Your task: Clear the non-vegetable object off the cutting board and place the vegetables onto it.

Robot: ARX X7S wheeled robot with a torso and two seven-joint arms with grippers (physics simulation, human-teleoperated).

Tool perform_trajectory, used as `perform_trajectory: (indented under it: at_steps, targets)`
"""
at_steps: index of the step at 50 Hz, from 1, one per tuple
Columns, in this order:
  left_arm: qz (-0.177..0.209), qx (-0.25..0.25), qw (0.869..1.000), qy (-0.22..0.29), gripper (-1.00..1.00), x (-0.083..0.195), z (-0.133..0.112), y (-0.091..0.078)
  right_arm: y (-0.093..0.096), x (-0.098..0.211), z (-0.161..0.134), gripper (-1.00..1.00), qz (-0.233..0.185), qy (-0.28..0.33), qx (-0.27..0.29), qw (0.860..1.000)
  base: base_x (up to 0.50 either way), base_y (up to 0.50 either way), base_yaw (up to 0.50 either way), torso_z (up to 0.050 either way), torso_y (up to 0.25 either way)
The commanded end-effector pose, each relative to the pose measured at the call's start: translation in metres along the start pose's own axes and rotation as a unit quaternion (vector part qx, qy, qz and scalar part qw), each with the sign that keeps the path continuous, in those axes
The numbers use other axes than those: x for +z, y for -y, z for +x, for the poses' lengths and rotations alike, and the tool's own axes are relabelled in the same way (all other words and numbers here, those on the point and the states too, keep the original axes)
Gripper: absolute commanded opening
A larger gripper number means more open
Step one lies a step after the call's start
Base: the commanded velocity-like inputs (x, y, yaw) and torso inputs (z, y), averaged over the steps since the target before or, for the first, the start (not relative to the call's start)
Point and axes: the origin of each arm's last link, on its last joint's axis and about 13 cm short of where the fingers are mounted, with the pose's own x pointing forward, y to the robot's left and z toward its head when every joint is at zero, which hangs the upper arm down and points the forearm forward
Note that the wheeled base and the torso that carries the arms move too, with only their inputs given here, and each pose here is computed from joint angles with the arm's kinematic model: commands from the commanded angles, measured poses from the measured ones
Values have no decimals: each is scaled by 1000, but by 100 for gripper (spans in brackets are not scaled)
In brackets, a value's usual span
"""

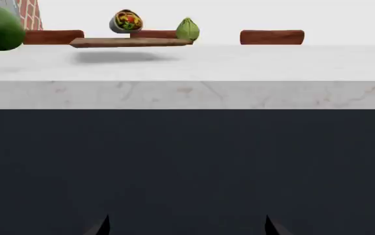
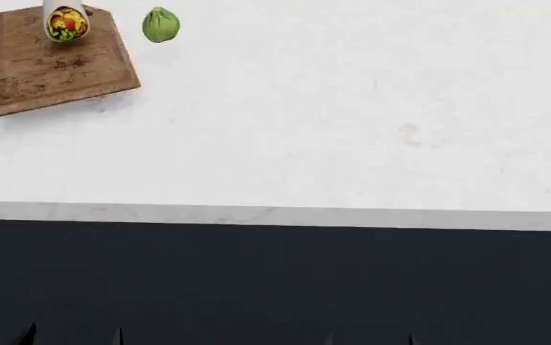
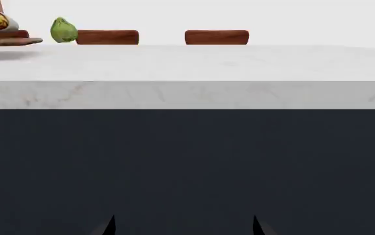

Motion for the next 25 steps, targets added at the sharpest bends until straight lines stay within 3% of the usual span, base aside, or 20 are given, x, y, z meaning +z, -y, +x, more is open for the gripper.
perform_trajectory:
  at_steps: [1, 2, 25]
  targets:
    - [25, 0, 1000, 1, 100, 1, -1, -1, 0, 1, -1, 100, 0, 0, 0, 1000, 0, 0, 0, 0, 0]
    - [0, 0, 1000, 0, 100, 1, 0, 0, 0, 0, 0, 100, 1, 1, 0, 1000, 0, 0, 0, 0, 0]
    - [4, 4, 1000, -6, 100, -1, 0, 0, -1, 1, -1, 100, 2, 5, 3, 1000, 0, 0, 0, 0, 0]
